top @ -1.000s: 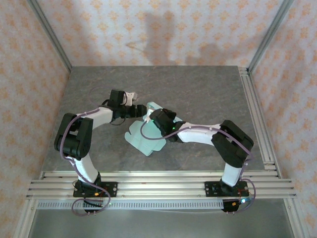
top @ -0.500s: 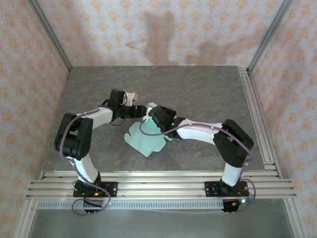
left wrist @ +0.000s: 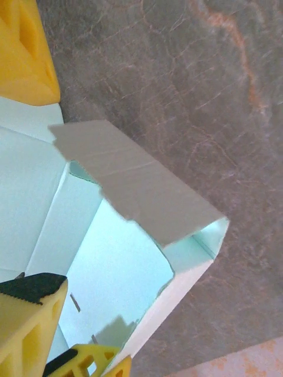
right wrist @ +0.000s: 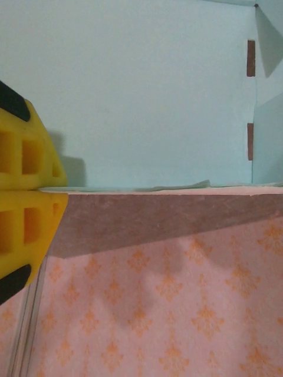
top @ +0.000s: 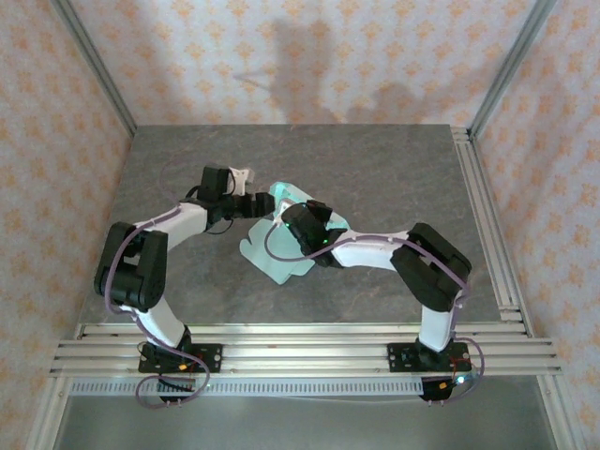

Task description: Fold the paper box

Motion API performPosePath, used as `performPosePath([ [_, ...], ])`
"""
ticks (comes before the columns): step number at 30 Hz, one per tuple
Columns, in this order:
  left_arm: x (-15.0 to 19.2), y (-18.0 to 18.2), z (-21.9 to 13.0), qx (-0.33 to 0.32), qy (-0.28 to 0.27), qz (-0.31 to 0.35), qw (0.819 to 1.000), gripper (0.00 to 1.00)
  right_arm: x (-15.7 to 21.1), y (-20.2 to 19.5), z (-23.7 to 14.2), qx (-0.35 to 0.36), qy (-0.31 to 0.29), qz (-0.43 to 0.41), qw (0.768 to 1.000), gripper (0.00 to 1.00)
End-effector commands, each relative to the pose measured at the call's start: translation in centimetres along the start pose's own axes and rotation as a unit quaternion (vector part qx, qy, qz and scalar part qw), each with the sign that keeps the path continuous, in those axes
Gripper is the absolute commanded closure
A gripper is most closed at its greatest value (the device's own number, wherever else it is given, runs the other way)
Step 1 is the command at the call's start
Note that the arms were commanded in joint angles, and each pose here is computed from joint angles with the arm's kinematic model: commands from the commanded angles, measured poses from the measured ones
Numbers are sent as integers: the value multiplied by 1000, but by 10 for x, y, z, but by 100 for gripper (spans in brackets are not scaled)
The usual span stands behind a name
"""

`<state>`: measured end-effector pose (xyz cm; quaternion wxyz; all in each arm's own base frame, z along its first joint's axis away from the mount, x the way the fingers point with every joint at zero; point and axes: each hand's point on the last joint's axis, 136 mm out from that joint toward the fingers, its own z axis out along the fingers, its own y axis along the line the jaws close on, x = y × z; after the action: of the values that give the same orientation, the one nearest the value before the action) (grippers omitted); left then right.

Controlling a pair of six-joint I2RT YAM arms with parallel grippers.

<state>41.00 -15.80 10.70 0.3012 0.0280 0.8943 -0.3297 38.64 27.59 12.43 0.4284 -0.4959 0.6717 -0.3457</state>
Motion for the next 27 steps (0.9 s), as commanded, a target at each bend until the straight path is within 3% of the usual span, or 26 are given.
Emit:
performPosePath([
  [1, -15, -1, -12, -5, -29, 6, 1000, 24, -9, -22, -1, 53, -11, 8, 998, 100],
  [8, -5, 9, -8, -12, -14, 4, 1000, 24, -12, -16, -2, 37, -26, 9, 999, 100],
  [21, -34, 28, -46, -27, -103, 4, 994, 26, -9, -7, 2, 28, -33, -1, 999, 100],
  [27, -37, 62, -28, -54, -80, -19, 995, 27, -12, 6, 1, 7, -65, -10, 998, 100],
])
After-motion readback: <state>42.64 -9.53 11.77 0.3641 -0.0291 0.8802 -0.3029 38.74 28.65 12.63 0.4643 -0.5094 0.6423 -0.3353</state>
